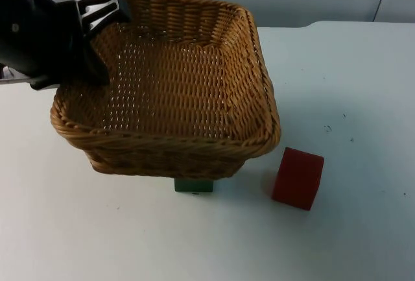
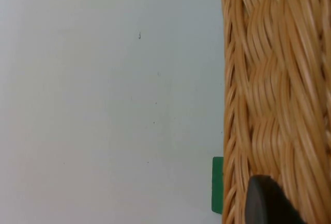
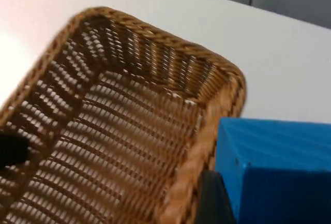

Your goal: Pick up the basket with the left hand and place the blue cube into the basket with the right hand.

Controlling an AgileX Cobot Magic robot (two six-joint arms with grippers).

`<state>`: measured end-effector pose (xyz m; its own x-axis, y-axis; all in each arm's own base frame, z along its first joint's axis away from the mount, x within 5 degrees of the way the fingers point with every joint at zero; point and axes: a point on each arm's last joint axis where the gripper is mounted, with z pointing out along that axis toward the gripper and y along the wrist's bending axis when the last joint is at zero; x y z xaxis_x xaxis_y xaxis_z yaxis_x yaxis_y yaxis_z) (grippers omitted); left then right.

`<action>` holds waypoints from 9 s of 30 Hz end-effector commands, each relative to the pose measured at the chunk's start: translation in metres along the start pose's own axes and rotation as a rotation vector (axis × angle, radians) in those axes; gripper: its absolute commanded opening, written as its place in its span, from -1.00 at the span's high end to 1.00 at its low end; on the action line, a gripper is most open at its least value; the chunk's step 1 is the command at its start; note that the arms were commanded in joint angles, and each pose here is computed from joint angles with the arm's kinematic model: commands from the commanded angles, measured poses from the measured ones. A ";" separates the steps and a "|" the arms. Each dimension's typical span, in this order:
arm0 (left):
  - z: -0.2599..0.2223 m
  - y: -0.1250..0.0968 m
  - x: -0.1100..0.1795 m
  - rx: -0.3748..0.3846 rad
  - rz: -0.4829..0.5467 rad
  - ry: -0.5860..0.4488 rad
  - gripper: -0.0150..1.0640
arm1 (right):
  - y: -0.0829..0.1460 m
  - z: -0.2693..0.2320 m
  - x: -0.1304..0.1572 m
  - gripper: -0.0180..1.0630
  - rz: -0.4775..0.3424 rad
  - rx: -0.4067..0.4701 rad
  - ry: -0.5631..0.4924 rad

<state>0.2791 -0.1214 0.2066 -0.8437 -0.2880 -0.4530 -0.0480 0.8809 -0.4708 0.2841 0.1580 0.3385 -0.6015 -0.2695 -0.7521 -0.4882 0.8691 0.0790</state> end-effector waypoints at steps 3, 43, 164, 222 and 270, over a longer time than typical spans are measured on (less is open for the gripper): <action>-0.004 -0.002 -0.003 0.015 -0.018 -0.030 0.98 | 0.032 0.004 -0.010 0.97 -0.066 -0.070 -0.118; -0.004 -0.003 -0.003 0.027 -0.056 -0.025 0.98 | 0.100 0.162 0.041 0.97 -0.240 -0.156 0.195; 0.039 0.134 -0.033 -0.310 0.239 0.044 -0.16 | 0.025 -0.145 0.099 -0.43 -0.078 0.003 -0.221; -0.267 0.064 0.176 -0.124 0.473 -0.577 -0.98 | -0.009 -0.192 0.211 -0.43 -0.106 0.004 -0.308; -0.249 0.074 0.177 -0.159 0.456 -0.503 -0.98 | -0.011 -0.209 0.262 -0.98 -0.183 -0.120 -0.225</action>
<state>-0.0074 -0.0133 0.2803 -0.4597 0.0275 -0.8876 0.1449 0.9885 -0.0444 -0.0006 -0.0099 0.2786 -0.3577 -0.3066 -0.8820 -0.6510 0.7590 0.0002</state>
